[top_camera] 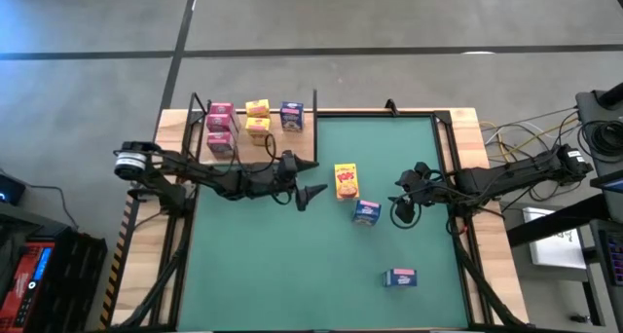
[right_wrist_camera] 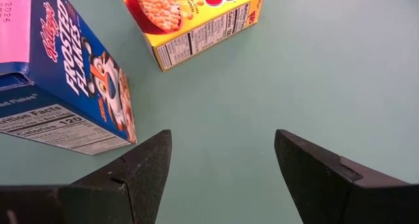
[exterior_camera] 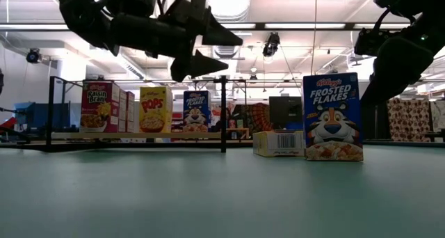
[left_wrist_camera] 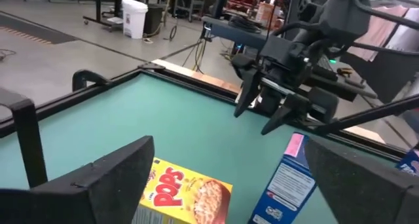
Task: Stack cereal on shelf
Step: Put the top blue cereal box on the shelf aligned with the blue cereal box
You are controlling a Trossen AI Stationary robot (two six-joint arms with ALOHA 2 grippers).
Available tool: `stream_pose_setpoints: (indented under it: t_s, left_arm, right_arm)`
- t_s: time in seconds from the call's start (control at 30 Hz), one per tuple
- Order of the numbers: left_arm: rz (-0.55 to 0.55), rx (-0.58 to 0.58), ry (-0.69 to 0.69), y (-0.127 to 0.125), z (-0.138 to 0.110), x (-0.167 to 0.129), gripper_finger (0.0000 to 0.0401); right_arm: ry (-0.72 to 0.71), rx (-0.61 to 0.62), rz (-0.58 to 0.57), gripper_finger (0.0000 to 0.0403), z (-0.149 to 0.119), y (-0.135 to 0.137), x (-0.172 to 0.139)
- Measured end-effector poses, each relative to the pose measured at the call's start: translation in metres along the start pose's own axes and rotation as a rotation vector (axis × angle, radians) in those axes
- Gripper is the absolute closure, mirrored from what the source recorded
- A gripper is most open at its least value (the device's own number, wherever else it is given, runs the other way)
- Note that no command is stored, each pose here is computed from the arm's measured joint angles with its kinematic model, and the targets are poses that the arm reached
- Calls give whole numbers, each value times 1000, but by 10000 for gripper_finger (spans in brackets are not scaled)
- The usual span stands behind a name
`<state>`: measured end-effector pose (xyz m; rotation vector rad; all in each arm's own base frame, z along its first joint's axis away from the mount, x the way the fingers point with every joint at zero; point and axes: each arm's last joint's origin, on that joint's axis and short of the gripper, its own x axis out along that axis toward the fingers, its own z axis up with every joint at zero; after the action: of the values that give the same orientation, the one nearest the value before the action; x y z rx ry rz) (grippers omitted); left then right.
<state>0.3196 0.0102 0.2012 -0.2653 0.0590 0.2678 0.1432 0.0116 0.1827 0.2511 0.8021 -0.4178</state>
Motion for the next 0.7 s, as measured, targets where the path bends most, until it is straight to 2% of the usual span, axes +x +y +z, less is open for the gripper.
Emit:
stream_pose_setpoints:
  t_s: [0.43, 0.53, 0.7]
  left_arm:
    - [70, -32, -30, 0, -1, 0, 217]
    - [68, -38, -16, -1, -2, 0, 234]
    - [72, -112, -10, -3, -3, 0, 231]
  right_arm:
    - [0, 0, 0, 142, 0, 0, 0]
    - [0, 0, 0, 142, 0, 0, 0]
    - [0, 0, 0, 142, 0, 0, 0]
